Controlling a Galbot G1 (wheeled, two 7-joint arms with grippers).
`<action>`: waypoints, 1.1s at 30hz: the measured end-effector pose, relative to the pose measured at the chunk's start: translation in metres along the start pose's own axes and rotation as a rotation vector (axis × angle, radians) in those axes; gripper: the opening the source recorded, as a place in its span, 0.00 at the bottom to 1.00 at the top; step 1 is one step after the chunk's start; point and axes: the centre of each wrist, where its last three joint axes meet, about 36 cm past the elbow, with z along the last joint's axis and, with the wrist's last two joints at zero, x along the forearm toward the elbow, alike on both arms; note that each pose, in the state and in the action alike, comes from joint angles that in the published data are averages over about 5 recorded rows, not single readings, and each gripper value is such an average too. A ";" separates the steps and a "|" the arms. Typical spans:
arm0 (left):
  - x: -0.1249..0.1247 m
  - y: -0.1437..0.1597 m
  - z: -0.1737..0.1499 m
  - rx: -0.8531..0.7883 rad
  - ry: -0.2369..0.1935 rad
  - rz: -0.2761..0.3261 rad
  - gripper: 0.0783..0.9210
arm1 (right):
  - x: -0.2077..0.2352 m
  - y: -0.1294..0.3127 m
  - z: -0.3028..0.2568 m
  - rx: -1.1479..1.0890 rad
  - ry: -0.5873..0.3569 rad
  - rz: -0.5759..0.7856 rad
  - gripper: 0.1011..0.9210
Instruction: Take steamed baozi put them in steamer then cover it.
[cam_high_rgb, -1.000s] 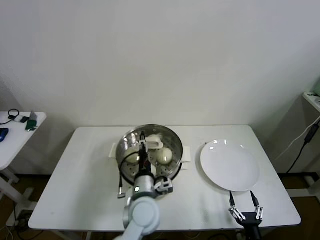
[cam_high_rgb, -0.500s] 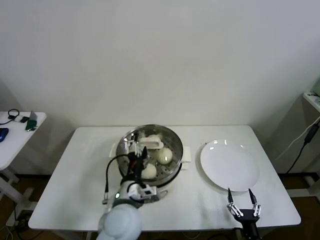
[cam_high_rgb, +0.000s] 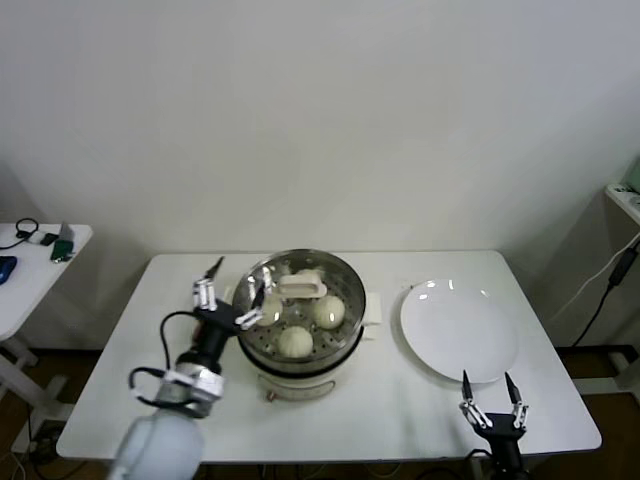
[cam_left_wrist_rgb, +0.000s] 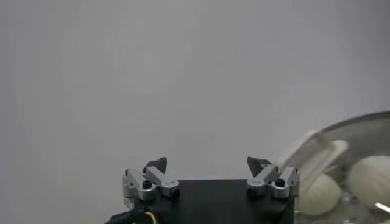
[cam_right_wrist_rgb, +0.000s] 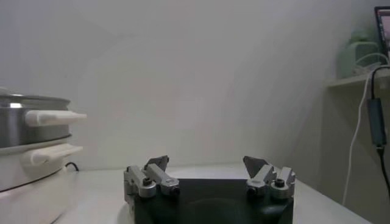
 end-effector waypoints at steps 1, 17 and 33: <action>0.002 0.008 0.010 0.046 0.007 -0.010 0.88 | 0.000 0.000 -0.001 0.002 -0.001 0.001 0.88; 0.058 0.005 0.145 0.543 0.097 -0.132 0.88 | -0.003 0.001 -0.008 0.011 -0.005 -0.019 0.88; 0.099 -0.054 0.185 0.649 0.134 -0.126 0.88 | -0.002 0.004 -0.009 0.001 -0.004 -0.043 0.88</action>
